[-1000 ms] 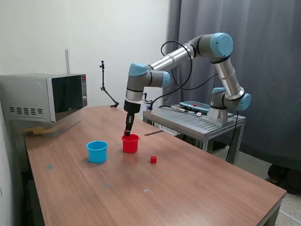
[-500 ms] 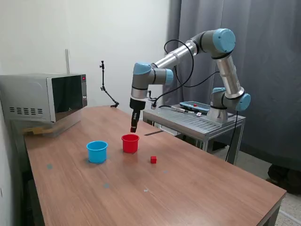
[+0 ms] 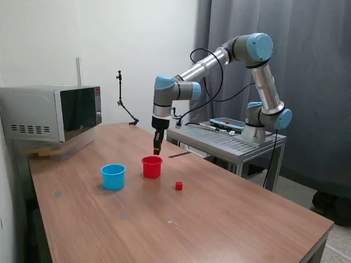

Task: Place red objects in the red bin, and blue objects in the blue bin.

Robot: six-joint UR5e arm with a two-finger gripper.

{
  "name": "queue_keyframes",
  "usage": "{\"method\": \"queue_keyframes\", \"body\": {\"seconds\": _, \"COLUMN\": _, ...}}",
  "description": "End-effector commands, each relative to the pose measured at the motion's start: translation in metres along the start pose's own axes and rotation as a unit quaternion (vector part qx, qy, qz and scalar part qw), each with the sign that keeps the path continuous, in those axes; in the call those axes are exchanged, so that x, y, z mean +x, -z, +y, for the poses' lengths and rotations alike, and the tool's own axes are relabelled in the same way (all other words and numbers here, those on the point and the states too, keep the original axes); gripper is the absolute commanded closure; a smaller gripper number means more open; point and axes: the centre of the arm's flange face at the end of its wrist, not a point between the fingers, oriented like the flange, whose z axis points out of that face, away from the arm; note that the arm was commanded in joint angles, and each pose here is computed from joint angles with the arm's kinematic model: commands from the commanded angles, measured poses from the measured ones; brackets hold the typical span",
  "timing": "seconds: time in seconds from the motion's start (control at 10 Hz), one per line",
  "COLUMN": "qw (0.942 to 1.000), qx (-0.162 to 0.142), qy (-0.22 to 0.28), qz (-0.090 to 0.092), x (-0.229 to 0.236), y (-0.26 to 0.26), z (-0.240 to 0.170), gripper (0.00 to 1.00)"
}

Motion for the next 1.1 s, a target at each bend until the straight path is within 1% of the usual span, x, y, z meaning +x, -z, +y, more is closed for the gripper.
{"method": "queue_keyframes", "body": {"seconds": 0.0, "qw": 1.0000, "qx": -0.001, "qy": -0.006, "qz": 0.000, "x": -0.0050, "y": 0.0003, "z": 0.0057, "gripper": 1.00}}
{"method": "queue_keyframes", "body": {"seconds": 0.5, "qw": 0.9999, "qx": -0.004, "qy": -0.010, "qz": 0.001, "x": -0.0081, "y": 0.0024, "z": 0.0119, "gripper": 1.00}}
{"method": "queue_keyframes", "body": {"seconds": 0.6, "qw": 0.9999, "qx": -0.004, "qy": -0.012, "qz": 0.001, "x": -0.0089, "y": 0.0022, "z": 0.0126, "gripper": 0.00}}
{"method": "queue_keyframes", "body": {"seconds": 1.0, "qw": 0.9999, "qx": -0.004, "qy": -0.012, "qz": 0.001, "x": -0.0087, "y": 0.0013, "z": 0.0127, "gripper": 0.00}}
